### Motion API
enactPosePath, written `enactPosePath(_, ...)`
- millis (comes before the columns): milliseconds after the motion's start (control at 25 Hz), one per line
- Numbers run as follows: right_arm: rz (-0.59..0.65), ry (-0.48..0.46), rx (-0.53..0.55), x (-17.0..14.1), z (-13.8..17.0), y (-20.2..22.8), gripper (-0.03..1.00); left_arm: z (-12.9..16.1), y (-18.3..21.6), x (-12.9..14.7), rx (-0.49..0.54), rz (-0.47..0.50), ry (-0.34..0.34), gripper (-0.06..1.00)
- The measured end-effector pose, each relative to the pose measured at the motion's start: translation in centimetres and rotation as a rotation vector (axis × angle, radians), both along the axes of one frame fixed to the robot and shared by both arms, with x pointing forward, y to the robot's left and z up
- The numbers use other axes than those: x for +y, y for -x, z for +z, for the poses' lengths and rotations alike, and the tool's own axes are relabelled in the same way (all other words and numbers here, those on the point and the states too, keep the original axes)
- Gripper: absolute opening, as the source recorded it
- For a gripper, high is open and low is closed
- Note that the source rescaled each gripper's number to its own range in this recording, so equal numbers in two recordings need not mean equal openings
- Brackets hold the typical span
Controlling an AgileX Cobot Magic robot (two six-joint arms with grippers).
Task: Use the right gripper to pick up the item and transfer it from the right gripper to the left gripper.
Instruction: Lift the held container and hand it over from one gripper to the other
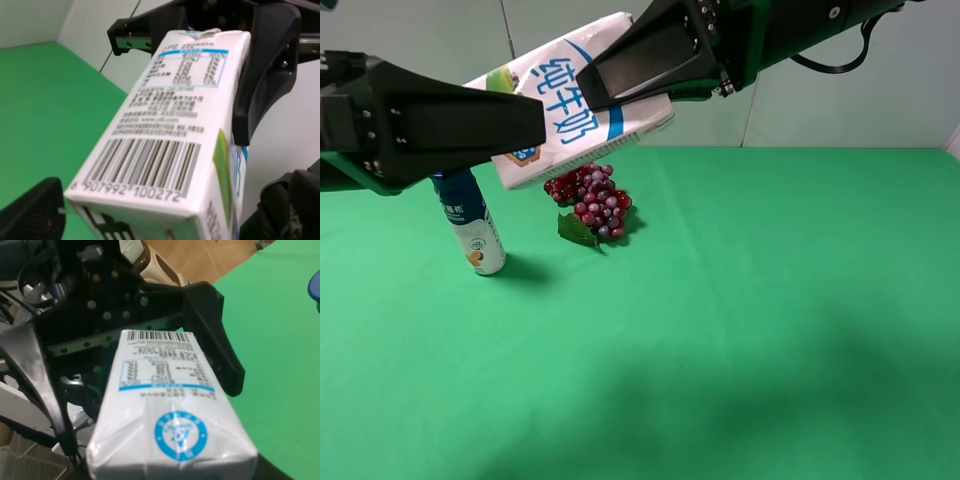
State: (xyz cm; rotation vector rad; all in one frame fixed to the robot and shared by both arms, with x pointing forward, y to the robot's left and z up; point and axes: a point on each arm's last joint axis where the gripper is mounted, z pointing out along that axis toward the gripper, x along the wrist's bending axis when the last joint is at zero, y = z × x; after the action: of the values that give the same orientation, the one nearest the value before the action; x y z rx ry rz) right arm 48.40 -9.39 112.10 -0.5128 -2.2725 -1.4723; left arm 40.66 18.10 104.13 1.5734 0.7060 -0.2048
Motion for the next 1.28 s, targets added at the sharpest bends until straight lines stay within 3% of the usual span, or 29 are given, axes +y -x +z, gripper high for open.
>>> enactPosePath(520,0.007,-0.009,-0.001,0.02,0.07,0.05,0.0,0.07,0.08,-0.04,0.0,-0.011,0.009,0.19)
enactPosePath(1280,-0.025,0.021,-0.01,-0.08,-0.09,-0.16,0.0,0.0,-0.01,-0.02,-0.018,-0.005,-0.002,0.17)
